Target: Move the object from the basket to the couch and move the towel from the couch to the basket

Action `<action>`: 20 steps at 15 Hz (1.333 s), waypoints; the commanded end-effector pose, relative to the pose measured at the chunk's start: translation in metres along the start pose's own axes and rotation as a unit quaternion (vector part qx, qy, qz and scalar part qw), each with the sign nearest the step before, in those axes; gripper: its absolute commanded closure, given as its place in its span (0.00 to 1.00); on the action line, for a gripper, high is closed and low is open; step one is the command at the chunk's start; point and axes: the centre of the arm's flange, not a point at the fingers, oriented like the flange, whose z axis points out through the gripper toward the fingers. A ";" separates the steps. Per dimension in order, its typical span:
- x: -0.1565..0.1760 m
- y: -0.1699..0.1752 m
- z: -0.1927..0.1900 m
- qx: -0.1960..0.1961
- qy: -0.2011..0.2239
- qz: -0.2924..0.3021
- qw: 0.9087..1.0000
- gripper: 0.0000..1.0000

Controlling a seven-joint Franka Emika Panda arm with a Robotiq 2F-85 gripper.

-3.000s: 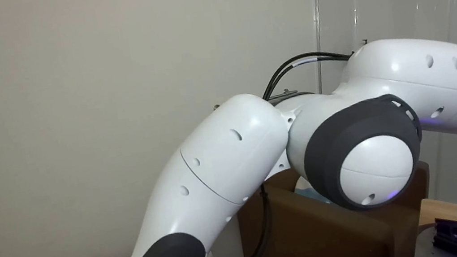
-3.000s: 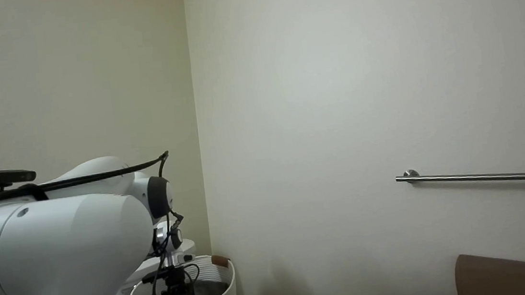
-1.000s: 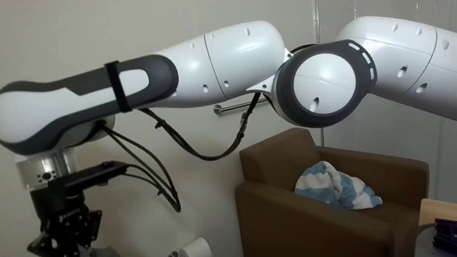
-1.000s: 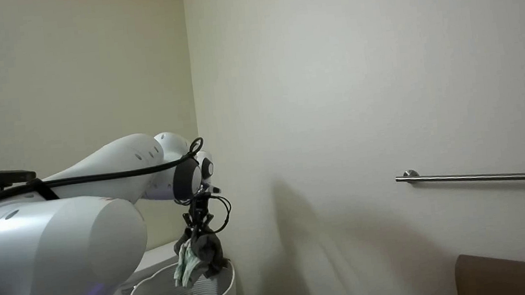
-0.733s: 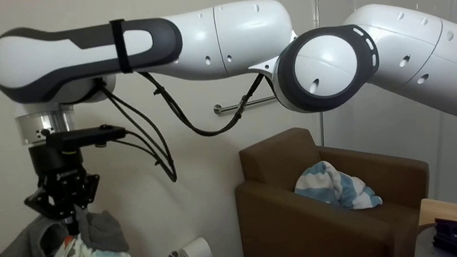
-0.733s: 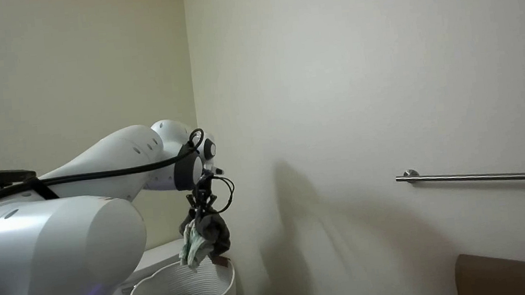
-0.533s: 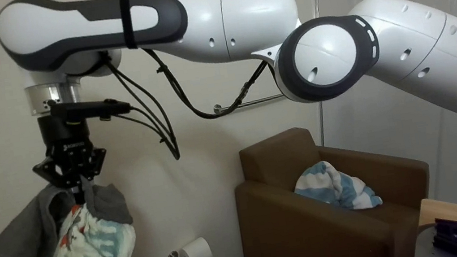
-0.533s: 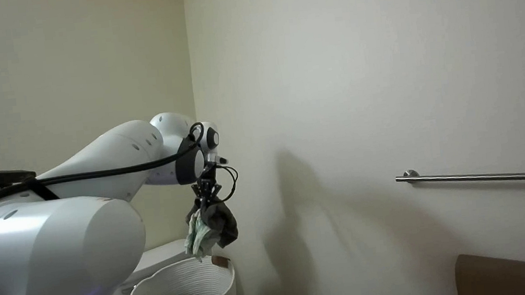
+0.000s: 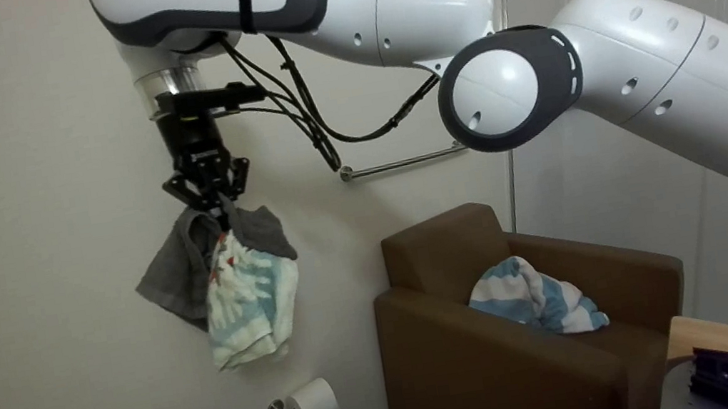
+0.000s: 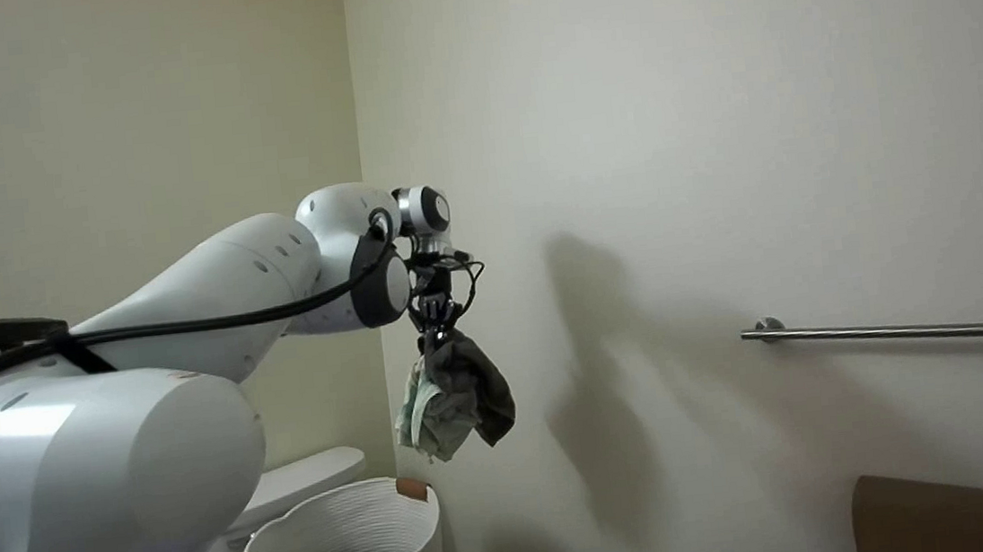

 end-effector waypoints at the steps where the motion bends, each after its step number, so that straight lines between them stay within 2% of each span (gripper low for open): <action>1: -0.040 0.070 0.032 0.009 -0.035 0.060 0.998 0.92; 3: -0.037 0.096 0.038 0.019 -0.046 0.087 0.995 0.92; 5: -0.035 0.113 0.044 0.028 -0.044 0.087 0.995 0.92; 6: 0.022 0.088 0.007 0.012 -0.038 0.074 0.996 0.89; 8: 0.026 0.101 0.009 0.017 -0.041 0.083 0.996 0.89; 10: 0.026 0.100 0.010 0.017 -0.042 0.082 0.996 0.89; 11: 0.026 0.098 0.010 0.017 -0.042 0.080 0.996 0.93; 14: 0.027 0.087 0.038 -0.011 -0.062 0.070 0.996 0.93; 17: 0.023 0.117 0.075 -0.018 -0.092 0.101 0.990 0.93; 20: 0.012 0.176 0.094 -0.023 -0.117 0.141 0.983 0.93</action>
